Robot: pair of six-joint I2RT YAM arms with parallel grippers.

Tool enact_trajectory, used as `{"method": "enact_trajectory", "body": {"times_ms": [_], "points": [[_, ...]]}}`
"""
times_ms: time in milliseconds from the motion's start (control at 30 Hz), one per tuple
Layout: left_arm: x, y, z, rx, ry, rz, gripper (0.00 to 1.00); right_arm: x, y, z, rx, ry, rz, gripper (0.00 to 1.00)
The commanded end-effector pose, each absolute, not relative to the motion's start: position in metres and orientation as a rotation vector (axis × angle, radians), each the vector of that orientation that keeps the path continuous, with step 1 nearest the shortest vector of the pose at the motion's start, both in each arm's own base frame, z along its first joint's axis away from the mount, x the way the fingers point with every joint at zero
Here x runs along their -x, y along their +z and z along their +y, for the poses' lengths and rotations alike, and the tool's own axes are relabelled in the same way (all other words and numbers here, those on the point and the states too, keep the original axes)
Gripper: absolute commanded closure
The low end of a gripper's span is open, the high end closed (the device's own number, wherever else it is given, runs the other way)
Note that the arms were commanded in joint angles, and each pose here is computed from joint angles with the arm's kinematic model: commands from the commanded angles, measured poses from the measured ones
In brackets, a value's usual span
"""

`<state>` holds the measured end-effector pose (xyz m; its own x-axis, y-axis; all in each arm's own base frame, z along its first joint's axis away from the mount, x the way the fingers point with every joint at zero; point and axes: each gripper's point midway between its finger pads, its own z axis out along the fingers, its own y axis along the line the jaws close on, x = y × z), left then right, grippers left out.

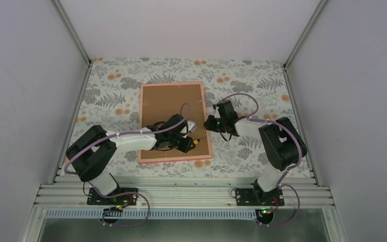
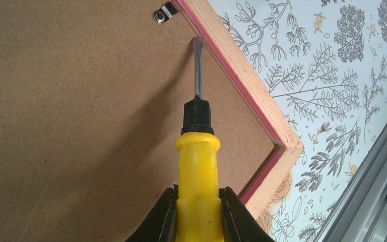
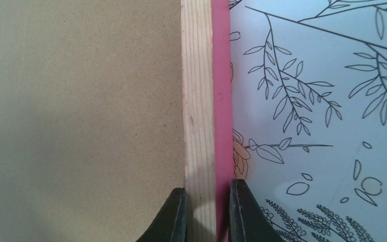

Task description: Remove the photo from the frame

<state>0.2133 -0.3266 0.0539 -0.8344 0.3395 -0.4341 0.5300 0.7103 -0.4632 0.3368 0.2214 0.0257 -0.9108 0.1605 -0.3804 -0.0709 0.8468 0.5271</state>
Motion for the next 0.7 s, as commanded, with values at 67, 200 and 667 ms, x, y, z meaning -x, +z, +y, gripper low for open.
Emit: {"method": "enact_trajectory", "body": {"times_ms": [67,200,667], "points": [[-0.227,0.054,-0.334,-0.627,-0.816,2.599,0.98,-0.316,0.017,0.234,-0.067,0.851,2.663,0.96],[-0.23,0.05,-0.331,-0.601,-0.778,2.614,0.98,-0.314,0.017,0.234,-0.066,0.852,2.663,0.96],[-0.235,0.058,-0.328,-0.558,-0.768,2.594,0.98,-0.311,0.015,0.235,-0.066,0.864,2.669,0.96]]}}
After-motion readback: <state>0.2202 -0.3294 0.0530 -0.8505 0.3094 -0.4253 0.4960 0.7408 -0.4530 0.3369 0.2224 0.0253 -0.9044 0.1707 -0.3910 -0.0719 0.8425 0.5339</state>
